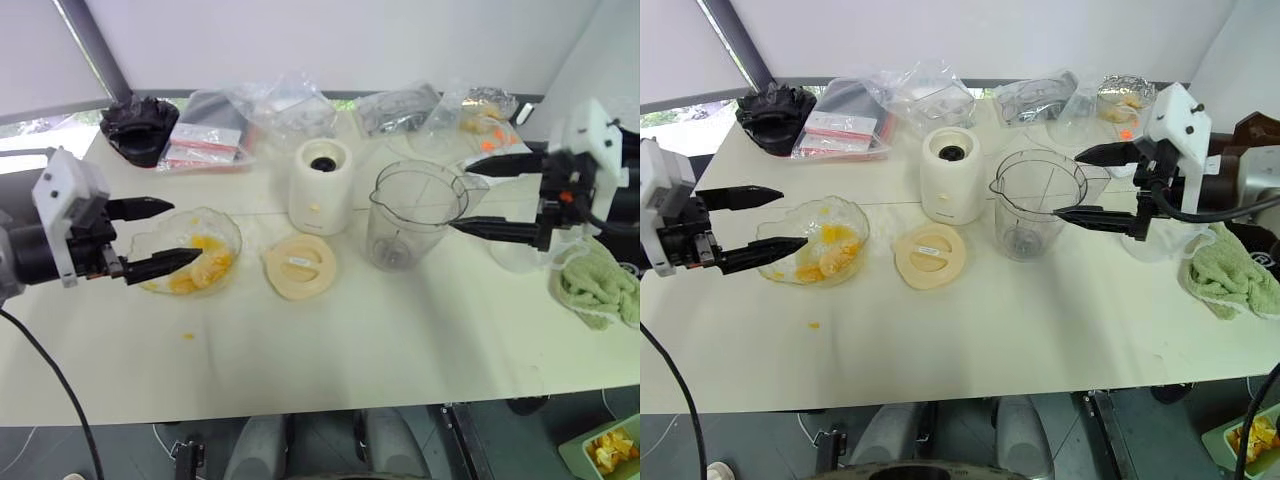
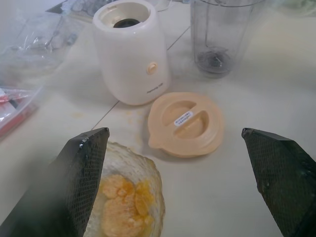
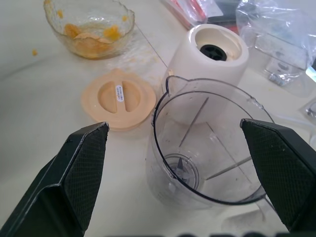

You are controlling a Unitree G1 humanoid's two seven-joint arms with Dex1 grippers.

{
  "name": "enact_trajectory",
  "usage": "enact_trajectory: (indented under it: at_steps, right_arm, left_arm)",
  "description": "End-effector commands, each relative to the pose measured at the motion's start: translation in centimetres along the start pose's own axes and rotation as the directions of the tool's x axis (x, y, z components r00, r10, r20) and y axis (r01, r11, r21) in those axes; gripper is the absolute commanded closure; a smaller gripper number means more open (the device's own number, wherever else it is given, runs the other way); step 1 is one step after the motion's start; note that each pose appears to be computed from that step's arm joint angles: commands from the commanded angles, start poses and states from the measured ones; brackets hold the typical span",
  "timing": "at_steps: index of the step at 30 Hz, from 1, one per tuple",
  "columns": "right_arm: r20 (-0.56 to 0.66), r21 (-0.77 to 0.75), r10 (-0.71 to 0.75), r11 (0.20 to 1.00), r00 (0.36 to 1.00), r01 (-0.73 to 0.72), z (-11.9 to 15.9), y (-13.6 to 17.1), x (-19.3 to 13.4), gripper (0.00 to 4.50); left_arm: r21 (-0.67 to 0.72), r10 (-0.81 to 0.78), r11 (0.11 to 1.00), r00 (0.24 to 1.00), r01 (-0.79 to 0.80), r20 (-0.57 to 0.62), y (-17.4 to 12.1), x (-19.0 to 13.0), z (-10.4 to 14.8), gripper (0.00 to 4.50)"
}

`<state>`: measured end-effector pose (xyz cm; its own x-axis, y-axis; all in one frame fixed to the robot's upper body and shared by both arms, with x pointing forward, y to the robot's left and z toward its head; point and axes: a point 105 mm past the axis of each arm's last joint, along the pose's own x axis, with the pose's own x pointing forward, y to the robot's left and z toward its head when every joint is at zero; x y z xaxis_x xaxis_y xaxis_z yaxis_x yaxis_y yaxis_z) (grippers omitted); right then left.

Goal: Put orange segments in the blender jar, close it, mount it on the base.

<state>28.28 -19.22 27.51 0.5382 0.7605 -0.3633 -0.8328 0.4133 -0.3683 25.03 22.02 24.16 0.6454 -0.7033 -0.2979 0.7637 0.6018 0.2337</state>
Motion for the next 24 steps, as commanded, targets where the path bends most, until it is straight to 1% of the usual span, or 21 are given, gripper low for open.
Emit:
enact_trajectory:
  at_steps: [1,12,17,21,24]
  right_arm:
    - [0.020,-0.045,-0.005,0.999,1.000,0.006,1.2,-0.2,-0.4,0.05]
    - [0.008,-0.031,0.005,1.000,1.000,-0.004,0.8,0.0,-0.1,0.05]
    - [0.008,-0.027,0.027,0.999,1.000,-0.027,0.9,0.3,0.3,0.05]
    - [0.009,-0.027,0.025,0.999,1.000,-0.025,0.9,0.2,0.4,0.05]
    - [0.011,-0.027,0.026,0.999,1.000,-0.026,0.9,0.3,0.6,0.05]
  left_arm:
    - [0.026,0.005,1.000,0.999,-0.006,0.033,-0.4,-0.3,0.9,0.00]
    - [0.028,0.019,0.999,0.999,-0.020,0.029,-0.5,0.2,0.8,0.00]
    - [0.013,0.033,0.999,0.999,-0.033,0.005,-0.5,0.3,0.2,0.00]
    - [0.028,0.086,0.996,0.995,-0.085,-0.054,0.6,0.5,-0.6,0.00]
    - [0.003,0.122,0.993,0.991,-0.122,-0.062,1.4,0.9,-0.7,0.00]
